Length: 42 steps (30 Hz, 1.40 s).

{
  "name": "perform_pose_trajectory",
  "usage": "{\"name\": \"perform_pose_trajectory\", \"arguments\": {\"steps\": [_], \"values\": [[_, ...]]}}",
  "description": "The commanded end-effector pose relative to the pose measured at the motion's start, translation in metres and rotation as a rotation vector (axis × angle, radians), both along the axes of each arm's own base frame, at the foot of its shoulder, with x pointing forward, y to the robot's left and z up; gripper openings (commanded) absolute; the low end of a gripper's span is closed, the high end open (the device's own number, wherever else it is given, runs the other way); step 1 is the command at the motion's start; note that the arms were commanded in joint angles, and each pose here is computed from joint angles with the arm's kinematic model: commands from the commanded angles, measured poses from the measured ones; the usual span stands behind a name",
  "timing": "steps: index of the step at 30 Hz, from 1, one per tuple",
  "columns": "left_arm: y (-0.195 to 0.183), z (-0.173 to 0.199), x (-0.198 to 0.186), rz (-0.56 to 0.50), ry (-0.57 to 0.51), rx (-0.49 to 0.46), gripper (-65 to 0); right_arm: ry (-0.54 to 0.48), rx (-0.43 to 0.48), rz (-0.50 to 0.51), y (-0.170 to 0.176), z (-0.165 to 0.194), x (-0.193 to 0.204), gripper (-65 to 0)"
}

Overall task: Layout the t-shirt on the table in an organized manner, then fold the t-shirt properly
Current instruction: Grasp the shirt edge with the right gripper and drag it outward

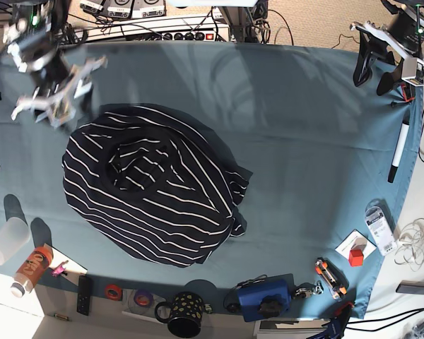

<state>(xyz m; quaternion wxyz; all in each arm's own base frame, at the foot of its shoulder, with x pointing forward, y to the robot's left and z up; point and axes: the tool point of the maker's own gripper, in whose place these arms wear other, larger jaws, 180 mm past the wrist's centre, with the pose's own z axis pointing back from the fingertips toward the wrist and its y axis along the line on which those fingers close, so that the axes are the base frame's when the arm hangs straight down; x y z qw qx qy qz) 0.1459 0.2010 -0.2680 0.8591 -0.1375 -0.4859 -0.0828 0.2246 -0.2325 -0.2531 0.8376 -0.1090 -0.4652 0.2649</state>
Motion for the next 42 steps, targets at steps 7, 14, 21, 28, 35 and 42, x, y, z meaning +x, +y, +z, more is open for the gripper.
{"name": "perform_pose_trajectory", "arguments": {"steps": [7, 14, 21, 28, 35, 42], "values": [[-0.002, 0.01, 0.002, -0.011, -0.039, -0.009, -32.8, 0.057, 0.012, -0.097, -0.031, -0.033, 0.033, -38.5], [-0.002, 0.01, 0.002, -0.011, -0.039, -0.01, -32.8, 0.121, 0.016, -0.068, -0.011, -0.073, 0.06, -38.5], [-0.002, 0.01, 0.002, -0.011, -0.039, -0.01, -32.8, 0.197, -0.099, -0.141, -0.023, -0.111, 0.075, -38.5], [-0.002, 0.012, 0.003, -0.009, -0.051, -0.013, -32.8, 0.187, -0.13, -0.188, -0.032, -0.109, 0.079, -63.3], [-0.002, 0.019, 0.007, -0.003, -0.09, -0.024, -32.9, 0.074, -0.237, -0.222, -0.048, -0.083, 0.099, -65.0], [-0.002, 0.019, 0.007, -0.003, -0.09, -0.024, -32.9, -0.185, -0.174, -0.277, -0.049, 0.001, 0.142, -65.0]]}}
